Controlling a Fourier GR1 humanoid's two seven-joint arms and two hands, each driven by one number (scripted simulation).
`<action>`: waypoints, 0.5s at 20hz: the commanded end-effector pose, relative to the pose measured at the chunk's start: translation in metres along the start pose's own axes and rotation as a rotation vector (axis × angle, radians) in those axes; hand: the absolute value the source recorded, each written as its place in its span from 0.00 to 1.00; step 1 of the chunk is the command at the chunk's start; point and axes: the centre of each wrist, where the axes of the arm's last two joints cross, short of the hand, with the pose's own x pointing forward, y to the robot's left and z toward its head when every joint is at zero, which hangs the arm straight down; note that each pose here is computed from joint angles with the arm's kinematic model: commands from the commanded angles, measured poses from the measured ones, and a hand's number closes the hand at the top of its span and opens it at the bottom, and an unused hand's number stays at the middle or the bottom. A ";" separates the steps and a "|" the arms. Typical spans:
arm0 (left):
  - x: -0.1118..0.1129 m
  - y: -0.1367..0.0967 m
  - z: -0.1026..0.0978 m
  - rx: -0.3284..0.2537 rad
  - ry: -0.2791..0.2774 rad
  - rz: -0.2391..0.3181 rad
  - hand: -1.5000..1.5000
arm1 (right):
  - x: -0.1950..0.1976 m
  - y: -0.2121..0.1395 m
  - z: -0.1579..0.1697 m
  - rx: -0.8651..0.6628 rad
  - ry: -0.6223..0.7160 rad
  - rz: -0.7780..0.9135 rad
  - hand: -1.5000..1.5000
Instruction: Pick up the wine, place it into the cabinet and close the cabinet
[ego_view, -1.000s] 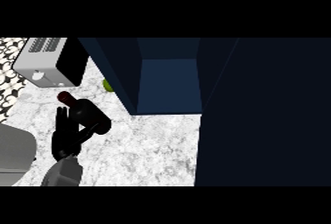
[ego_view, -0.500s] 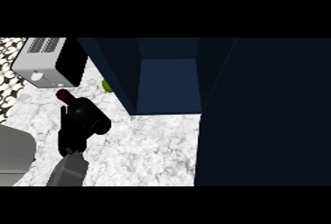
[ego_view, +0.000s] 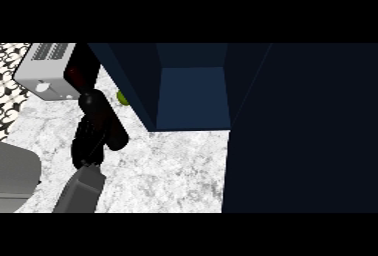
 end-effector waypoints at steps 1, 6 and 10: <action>-0.001 -0.015 -0.005 -0.007 -0.026 -0.054 1.00 | 0.038 0.007 0.033 0.028 -0.086 -0.057 0.00; 0.006 -0.022 -0.012 -0.018 -0.076 -0.093 1.00 | 0.048 0.006 0.036 0.018 -0.075 -0.052 0.00; -0.013 0.011 0.021 -0.207 -0.102 -0.149 1.00 | 0.036 0.003 0.029 0.013 -0.077 -0.039 0.00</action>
